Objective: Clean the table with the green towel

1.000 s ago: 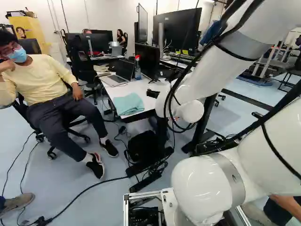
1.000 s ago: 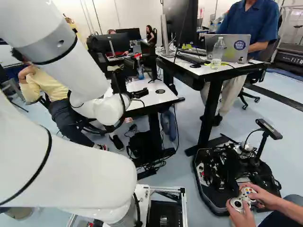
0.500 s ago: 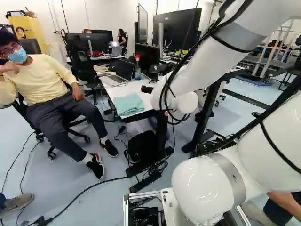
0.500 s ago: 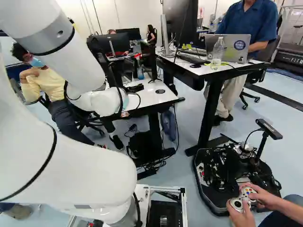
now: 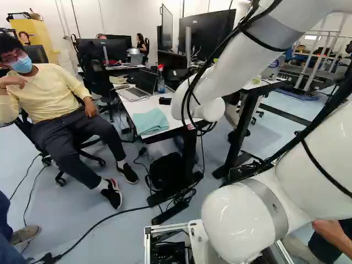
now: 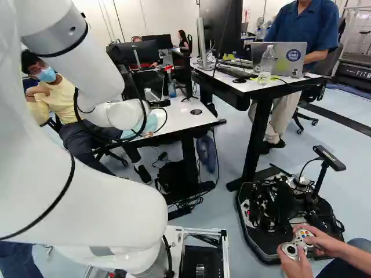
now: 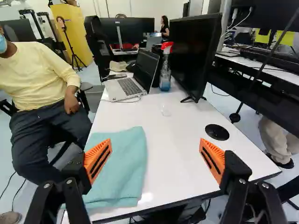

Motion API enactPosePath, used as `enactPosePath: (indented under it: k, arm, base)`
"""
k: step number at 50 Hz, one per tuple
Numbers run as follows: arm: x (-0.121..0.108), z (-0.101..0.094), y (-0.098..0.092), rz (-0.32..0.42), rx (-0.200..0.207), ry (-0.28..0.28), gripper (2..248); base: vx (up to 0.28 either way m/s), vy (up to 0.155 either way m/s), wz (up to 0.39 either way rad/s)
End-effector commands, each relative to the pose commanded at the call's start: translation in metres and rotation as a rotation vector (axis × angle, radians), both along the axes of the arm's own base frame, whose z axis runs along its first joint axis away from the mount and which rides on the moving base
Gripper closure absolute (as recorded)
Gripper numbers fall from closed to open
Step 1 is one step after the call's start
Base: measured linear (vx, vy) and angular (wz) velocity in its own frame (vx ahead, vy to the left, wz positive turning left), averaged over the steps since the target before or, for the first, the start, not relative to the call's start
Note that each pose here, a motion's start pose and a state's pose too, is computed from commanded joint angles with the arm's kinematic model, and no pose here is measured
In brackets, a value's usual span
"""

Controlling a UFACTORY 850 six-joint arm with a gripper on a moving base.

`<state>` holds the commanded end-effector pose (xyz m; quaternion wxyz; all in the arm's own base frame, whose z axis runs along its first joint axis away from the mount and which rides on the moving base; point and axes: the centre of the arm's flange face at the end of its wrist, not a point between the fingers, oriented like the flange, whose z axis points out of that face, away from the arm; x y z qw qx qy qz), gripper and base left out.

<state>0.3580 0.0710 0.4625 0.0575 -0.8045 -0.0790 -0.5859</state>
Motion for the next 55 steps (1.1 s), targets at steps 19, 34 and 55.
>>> enactPosePath:
  k: [19, 34, 55]
  arm:
    - [0.015, 0.000, 0.018, 0.032, -0.009, 0.076, 3]
    - [0.027, -0.004, 0.033, 0.049, -0.015, 0.146, 3]
    - [0.044, -0.009, 0.054, 0.071, -0.023, 0.239, 3]
  base:
    - [0.000, 0.000, 0.000]
    - [0.000, 0.000, 0.000]
    - [0.000, 0.000, 0.000]
